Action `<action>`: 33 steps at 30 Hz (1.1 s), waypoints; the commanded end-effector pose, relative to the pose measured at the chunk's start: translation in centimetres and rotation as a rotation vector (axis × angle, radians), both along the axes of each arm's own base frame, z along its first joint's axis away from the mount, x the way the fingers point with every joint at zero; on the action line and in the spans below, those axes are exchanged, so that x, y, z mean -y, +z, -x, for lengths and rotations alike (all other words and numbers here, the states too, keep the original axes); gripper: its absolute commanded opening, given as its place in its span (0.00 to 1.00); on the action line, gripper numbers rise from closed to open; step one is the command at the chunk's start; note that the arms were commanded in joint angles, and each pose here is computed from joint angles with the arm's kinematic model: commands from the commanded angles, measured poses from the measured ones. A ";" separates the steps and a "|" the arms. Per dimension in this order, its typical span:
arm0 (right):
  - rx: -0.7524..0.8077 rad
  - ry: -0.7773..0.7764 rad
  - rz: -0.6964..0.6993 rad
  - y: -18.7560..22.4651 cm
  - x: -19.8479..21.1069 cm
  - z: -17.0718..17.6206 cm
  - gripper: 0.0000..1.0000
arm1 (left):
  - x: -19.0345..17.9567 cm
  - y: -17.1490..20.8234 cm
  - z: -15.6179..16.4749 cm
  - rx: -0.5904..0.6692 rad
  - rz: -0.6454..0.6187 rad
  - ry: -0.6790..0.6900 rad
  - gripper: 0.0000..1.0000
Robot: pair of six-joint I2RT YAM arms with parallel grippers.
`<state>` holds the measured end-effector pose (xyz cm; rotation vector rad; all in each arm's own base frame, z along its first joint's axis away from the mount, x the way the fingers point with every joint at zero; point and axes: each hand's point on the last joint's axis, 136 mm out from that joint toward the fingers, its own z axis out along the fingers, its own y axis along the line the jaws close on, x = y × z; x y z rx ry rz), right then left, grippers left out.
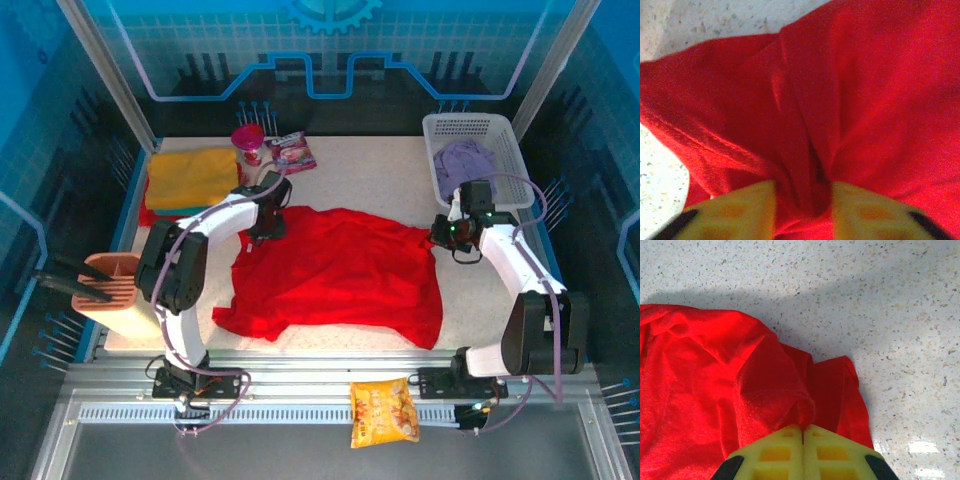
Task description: Fold and stack the t-shirts
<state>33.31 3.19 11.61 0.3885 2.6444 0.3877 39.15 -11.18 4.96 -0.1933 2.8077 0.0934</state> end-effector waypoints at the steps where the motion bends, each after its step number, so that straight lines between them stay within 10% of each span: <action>1: 0.021 0.035 -0.004 0.8 -0.6 -0.1 0.00 | -0.8 1.9 -1.1 0.070 -0.050 0.012 0.01; 13: 0.007 -0.034 0.033 0.7 1.3 0.8 0.00 | -1.4 7.7 9.6 0.237 0.169 -0.087 0.00; 14: 0.005 -0.038 0.033 0.6 1.4 0.8 0.00 | -1.5 6.7 10.7 0.201 0.183 -0.082 0.11; 16: -0.001 -0.036 0.030 0.4 1.4 0.9 0.00 | -1.3 5.2 12.1 0.145 0.209 -0.069 0.65; 18: -0.004 -0.036 0.025 0.4 1.4 0.8 0.00 | -1.3 4.6 12.6 0.106 0.213 -0.049 0.77; 33: 0.002 -0.023 -0.002 0.6 1.0 0.9 0.00 | 1.5 6.6 0.1 0.088 0.454 0.009 0.50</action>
